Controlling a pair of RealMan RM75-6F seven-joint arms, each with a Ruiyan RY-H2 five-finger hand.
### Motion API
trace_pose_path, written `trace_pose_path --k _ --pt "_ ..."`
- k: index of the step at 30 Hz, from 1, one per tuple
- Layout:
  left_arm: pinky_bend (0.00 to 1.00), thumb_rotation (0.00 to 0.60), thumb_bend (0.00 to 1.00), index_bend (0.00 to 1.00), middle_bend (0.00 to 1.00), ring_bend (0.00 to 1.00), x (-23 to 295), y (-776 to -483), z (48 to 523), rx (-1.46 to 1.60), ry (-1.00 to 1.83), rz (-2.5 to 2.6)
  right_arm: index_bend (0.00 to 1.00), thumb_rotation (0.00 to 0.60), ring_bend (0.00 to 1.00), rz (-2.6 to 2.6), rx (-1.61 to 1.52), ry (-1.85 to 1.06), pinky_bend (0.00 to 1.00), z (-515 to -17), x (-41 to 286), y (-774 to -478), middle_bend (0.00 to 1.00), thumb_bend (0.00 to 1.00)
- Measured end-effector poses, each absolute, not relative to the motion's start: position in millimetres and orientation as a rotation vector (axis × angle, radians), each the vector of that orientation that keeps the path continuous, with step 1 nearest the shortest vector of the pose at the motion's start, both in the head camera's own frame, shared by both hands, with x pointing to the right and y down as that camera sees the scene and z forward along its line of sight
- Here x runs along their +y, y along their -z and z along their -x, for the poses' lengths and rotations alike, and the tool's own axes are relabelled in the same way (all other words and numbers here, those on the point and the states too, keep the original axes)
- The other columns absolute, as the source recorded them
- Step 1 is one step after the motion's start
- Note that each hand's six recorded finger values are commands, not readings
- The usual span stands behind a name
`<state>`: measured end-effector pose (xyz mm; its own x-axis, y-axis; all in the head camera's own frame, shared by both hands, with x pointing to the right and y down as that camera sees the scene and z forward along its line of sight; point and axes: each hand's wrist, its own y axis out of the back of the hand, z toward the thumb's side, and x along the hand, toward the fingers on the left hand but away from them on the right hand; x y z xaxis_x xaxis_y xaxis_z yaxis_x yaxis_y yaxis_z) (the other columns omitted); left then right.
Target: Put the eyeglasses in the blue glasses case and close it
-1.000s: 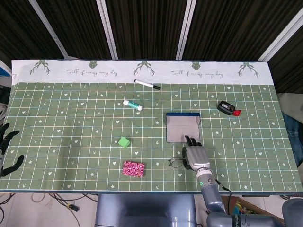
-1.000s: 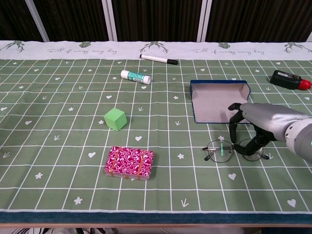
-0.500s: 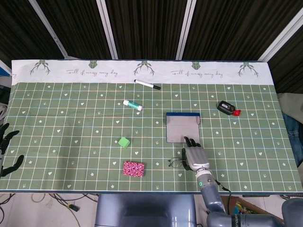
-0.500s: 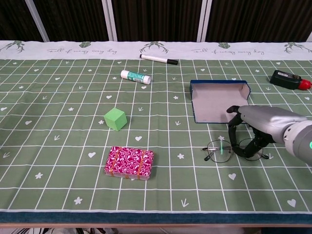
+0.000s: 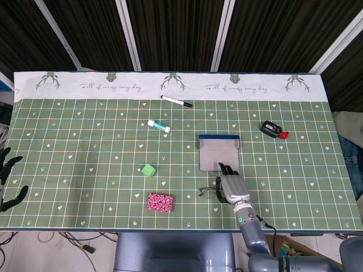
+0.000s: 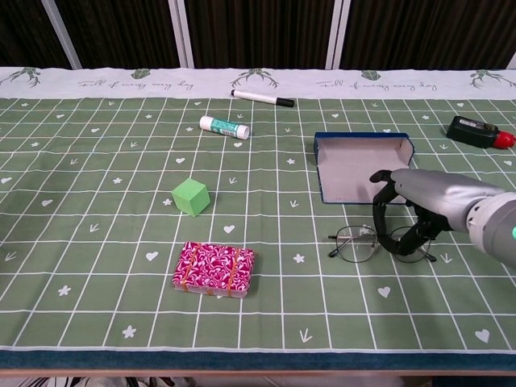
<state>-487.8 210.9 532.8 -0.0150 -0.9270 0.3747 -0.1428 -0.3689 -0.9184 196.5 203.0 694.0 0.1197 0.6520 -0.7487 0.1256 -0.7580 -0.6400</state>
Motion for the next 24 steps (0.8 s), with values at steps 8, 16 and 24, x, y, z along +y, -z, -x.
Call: trace_pose_path --k 8,16,24 --pt "0.0 0.6 0.32 0.15 0.0 0.0 210.6 -532.6 487.6 1.141 1.451 1.576 0.62 0.6 0.07 1.955 -0.766 -1.629 0.2 -202.8 174.5 -678.7 0.03 0.51" --pt "0.0 0.6 0.32 0.15 0.0 0.0 210.9 -532.4 487.6 1.139 1.45 1.574 0.65 0.6 0.04 1.94 -0.743 -1.592 0.19 -204.4 144.2 -667.3 0.02 0.51" --pt "0.0 0.6 0.32 0.15 0.0 0.0 210.6 -532.7 487.9 1.138 1.453 1.571 0.67 0.6 0.01 1.989 -0.708 -1.58 0.16 -198.8 122.6 -672.1 0.01 0.51"
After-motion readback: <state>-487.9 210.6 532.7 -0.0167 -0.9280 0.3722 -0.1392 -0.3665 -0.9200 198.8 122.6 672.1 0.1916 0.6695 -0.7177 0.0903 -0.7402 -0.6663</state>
